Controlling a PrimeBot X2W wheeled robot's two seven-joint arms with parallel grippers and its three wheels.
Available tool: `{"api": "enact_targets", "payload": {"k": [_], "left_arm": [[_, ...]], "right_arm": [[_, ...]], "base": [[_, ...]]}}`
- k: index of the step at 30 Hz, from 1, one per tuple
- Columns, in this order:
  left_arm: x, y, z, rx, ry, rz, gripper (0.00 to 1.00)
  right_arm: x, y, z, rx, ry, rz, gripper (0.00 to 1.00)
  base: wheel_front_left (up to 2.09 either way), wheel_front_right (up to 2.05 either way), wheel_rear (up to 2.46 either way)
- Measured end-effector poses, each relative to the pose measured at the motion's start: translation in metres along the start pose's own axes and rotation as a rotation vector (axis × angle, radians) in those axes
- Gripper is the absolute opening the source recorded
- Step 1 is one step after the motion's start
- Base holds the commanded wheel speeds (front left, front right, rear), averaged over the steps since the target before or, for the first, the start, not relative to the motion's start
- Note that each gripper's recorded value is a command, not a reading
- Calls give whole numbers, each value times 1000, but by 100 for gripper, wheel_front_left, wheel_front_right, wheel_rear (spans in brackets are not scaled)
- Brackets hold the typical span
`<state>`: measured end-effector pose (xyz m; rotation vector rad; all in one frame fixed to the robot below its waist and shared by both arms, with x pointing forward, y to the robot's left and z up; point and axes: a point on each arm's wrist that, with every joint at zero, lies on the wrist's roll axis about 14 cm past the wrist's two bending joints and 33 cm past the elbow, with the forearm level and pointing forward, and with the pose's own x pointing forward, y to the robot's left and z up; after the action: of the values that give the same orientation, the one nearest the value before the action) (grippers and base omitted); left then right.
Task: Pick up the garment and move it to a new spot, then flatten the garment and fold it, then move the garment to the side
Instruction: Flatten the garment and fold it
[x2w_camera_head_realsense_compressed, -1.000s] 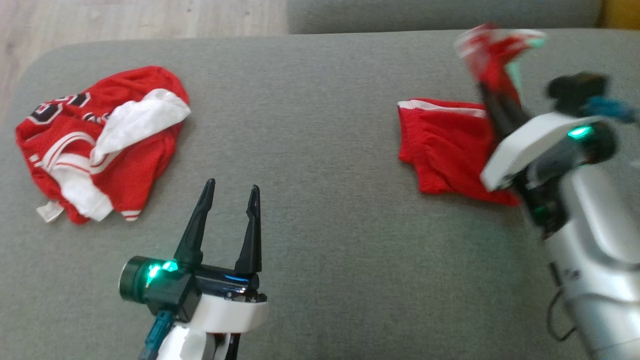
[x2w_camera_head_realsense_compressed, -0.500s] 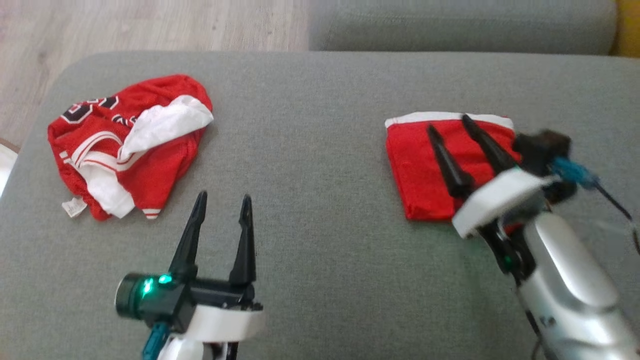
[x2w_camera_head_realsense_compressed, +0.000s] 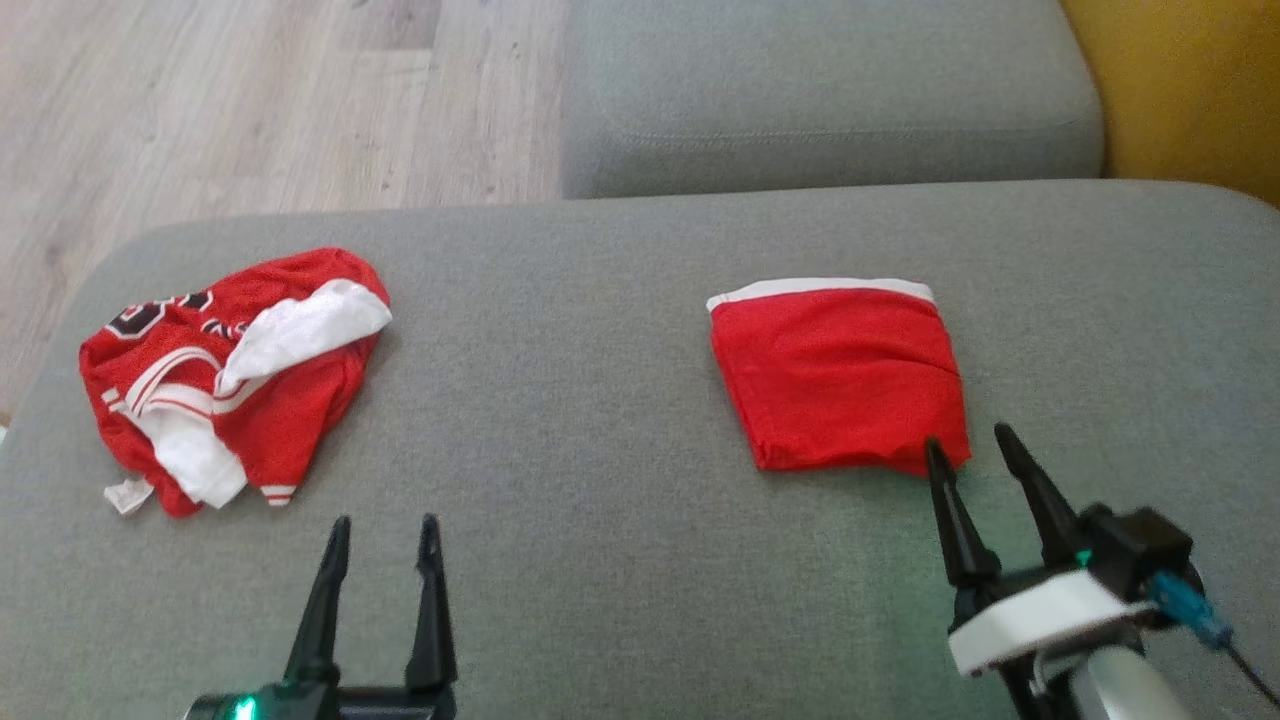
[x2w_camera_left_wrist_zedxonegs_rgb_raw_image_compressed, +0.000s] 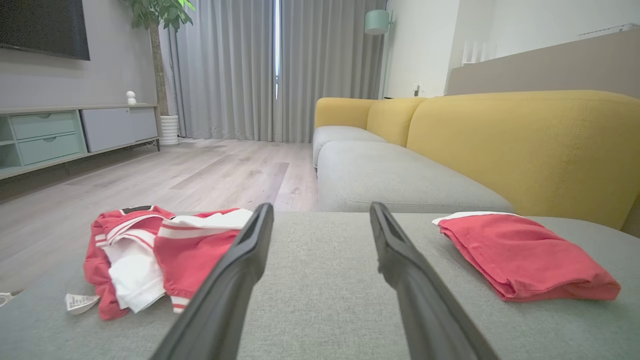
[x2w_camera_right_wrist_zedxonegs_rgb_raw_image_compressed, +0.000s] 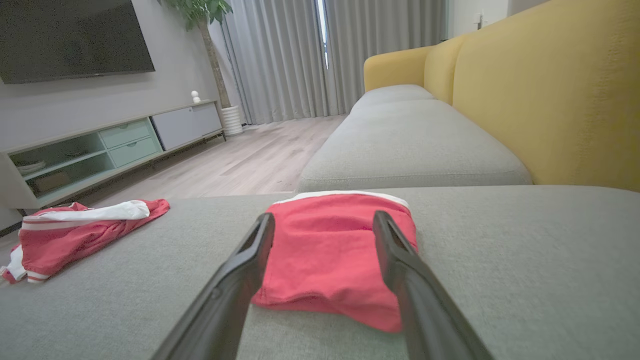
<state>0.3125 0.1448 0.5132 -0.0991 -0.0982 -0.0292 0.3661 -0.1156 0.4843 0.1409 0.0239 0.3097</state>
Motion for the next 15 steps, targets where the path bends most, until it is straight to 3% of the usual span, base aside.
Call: {"api": "enact_targets", "payload": {"k": [15], "left_arm": [[-17, 12, -9, 17, 30, 35, 100]], "right_arm": [[-23, -6, 1, 2, -24, -75, 100]], "base": [[0, 0, 0]]}}
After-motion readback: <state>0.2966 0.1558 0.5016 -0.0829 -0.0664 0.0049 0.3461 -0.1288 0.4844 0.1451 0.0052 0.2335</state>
